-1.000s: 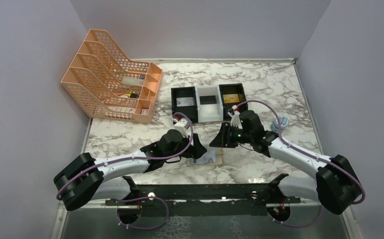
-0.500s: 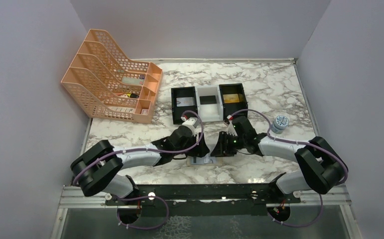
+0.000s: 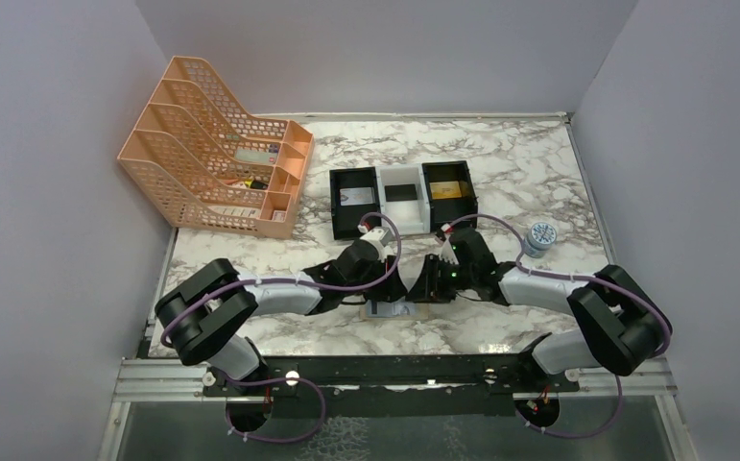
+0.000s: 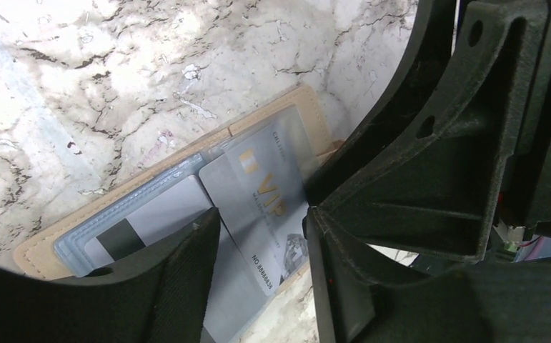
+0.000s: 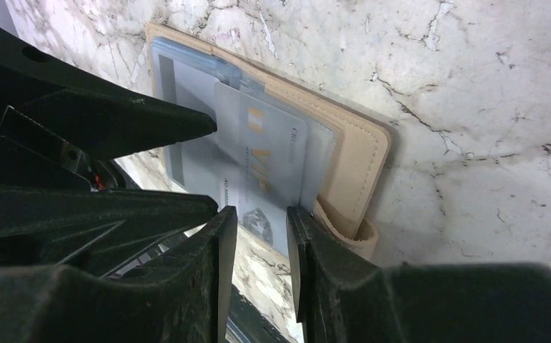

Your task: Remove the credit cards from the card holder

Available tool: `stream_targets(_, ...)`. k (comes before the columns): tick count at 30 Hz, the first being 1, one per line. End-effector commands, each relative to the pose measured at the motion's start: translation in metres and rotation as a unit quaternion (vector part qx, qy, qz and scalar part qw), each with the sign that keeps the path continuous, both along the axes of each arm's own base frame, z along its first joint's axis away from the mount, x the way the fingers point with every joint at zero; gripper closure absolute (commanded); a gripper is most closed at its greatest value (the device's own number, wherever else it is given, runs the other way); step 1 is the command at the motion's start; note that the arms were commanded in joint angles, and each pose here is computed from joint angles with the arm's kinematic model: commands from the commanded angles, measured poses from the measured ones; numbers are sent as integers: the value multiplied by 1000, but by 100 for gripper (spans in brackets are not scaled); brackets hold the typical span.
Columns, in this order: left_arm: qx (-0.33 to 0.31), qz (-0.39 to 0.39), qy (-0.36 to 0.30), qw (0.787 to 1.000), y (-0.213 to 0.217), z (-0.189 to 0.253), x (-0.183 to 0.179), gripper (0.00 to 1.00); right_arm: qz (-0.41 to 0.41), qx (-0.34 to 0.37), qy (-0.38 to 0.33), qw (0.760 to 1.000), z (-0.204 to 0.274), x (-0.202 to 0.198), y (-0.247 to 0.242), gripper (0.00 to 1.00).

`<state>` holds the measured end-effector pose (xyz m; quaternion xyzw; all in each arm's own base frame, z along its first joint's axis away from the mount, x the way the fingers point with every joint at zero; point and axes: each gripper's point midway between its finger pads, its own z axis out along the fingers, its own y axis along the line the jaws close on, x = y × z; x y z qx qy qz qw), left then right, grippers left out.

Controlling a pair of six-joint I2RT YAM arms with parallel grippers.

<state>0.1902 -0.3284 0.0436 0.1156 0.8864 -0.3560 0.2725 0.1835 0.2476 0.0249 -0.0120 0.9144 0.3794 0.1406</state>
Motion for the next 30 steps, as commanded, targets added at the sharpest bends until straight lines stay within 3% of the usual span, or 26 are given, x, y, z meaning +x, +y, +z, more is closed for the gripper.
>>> stream_targets(1,17,17,29,999,6,-20,-4,52,-53,-81,-2,995,-31,4,-31,67)
stream_targets(6,45,37,55,997,11,-29,-4,63,-64,-84,-4,994,-31,6,-33,69)
stream_targets(21,-7,17,56,998,0,-9,-11,70,-75,-97,-13,992,-27,13,-36,73)
stream_targets(30,-7,44,68,997,6,-15,-11,68,-87,-107,-1,990,-36,6,-43,77)
